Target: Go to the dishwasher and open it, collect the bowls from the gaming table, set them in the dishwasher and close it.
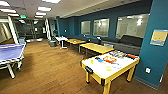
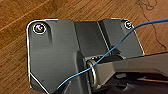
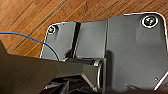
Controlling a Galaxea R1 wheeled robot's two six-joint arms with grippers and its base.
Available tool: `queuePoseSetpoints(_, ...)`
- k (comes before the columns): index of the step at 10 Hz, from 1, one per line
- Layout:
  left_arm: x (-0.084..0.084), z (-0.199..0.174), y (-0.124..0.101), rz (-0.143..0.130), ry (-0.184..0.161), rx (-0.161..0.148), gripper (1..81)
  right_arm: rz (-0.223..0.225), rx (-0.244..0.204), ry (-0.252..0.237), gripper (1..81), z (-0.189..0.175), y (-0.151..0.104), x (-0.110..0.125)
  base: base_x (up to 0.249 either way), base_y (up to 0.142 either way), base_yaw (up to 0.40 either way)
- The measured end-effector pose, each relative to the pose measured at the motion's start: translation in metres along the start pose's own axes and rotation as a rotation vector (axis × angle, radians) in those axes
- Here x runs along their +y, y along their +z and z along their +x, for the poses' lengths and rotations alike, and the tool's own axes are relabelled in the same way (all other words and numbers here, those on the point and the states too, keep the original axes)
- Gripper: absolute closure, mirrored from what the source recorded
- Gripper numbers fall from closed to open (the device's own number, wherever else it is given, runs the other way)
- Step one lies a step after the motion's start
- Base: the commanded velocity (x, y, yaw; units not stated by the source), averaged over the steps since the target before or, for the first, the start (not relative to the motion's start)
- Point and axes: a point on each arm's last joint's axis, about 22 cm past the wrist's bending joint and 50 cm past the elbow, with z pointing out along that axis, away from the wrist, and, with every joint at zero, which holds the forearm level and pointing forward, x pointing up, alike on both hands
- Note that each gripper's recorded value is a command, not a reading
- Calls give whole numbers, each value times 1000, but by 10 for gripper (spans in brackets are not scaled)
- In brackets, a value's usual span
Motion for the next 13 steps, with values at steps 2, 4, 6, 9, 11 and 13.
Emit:
queuePoseSetpoints(2, 0, 0, 0, 0, 0, 0, 10, 1, 1, 0, 10, 1, 0, -1, 133, 0, 0)
queuePoseSetpoints(4, 0, 1, 0, 0, 1, 1, 10, 1, 1, 0, 10, 0, 0, -1, 133, 0, 0)
queuePoseSetpoints(6, 0, 2, 0, 0, 1, 1, 10, 1, 0, -1, 10, 1, 0, 0, 133, 0, 0)
queuePoseSetpoints(9, 0, 3, 0, 0, 1, 4, 10, 0, 2, -2, 10, 3, 0, 0, 115, 0, 0)
queuePoseSetpoints(11, 0, -1, 0, 0, 0, -2, 10, 1, 0, -1, 10, 0, 0, 0, 95, 0, 0)
queuePoseSetpoints(13, 0, 2, 0, 0, 0, 2, 10, 1, 4, -2, 10, 3, 0, 0, 86, 0, 0)
